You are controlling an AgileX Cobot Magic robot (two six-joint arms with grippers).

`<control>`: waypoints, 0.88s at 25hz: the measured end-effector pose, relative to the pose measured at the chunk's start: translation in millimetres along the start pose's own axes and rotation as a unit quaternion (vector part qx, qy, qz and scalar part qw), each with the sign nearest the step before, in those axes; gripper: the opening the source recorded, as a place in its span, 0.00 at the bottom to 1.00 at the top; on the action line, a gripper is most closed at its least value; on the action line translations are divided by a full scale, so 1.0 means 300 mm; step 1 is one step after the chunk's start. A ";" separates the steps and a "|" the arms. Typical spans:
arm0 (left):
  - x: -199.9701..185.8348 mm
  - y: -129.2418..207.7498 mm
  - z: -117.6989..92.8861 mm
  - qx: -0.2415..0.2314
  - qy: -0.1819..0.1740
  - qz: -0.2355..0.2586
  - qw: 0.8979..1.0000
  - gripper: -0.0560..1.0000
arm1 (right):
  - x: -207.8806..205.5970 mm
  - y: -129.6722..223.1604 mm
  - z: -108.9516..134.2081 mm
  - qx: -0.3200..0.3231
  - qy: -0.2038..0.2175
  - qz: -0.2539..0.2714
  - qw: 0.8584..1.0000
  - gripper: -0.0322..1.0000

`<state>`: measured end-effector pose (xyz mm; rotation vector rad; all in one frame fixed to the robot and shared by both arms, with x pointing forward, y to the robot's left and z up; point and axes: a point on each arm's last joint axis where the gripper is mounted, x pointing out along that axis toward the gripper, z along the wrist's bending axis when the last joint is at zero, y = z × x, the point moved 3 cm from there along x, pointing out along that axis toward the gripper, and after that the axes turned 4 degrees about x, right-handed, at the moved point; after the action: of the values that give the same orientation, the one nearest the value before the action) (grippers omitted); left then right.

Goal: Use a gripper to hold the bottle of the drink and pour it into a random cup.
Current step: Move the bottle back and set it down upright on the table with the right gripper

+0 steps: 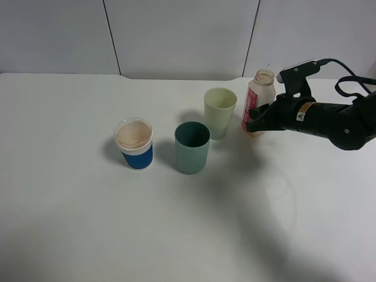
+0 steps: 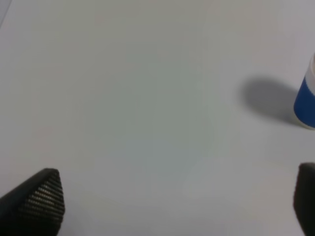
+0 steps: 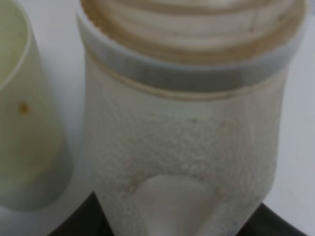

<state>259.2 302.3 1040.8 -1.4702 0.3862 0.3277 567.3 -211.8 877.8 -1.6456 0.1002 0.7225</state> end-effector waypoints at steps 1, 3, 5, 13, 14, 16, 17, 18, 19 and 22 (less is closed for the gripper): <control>0.000 0.000 0.000 0.000 0.000 0.000 1.000 0.93 | 0.000 0.001 0.000 -0.002 0.000 0.000 1.000 0.38; 0.000 0.000 0.000 0.000 0.000 0.000 1.000 0.93 | -0.001 0.005 0.001 -0.008 0.000 0.001 1.000 0.38; 0.000 0.000 0.000 0.000 0.000 0.000 1.000 0.93 | -0.002 0.007 0.001 -0.018 -0.001 0.003 1.000 0.38; 0.000 0.000 0.000 0.000 0.000 0.000 1.000 0.93 | 0.010 0.021 0.002 -0.036 -0.001 0.001 0.999 0.38; 0.000 0.000 0.000 0.000 0.000 0.000 1.000 0.93 | 0.011 0.021 0.001 -0.036 0.000 0.000 0.999 0.38; 0.000 0.000 0.000 0.000 0.000 0.000 1.000 0.93 | 0.012 0.022 0.001 -0.035 0.000 -0.001 0.999 0.38; 0.000 0.000 0.000 0.000 0.000 0.000 1.000 0.93 | 0.013 0.023 0.002 -0.035 -0.001 -0.001 0.999 0.38; 0.000 0.000 0.000 0.000 0.000 0.000 1.000 0.93 | 0.014 0.023 0.002 -0.035 -0.001 -0.002 0.999 0.38; 0.000 0.000 0.000 0.000 0.000 0.000 1.000 0.93 | 0.014 0.023 0.002 -0.035 -0.001 -0.003 0.999 0.38; 0.000 0.000 0.000 0.000 0.000 0.000 1.000 0.93 | 0.014 0.023 0.002 -0.032 -0.001 -0.003 0.999 0.38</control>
<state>259.2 302.3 1040.8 -1.4702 0.3862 0.3277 567.4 -211.5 869.7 -1.7058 0.0710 0.7281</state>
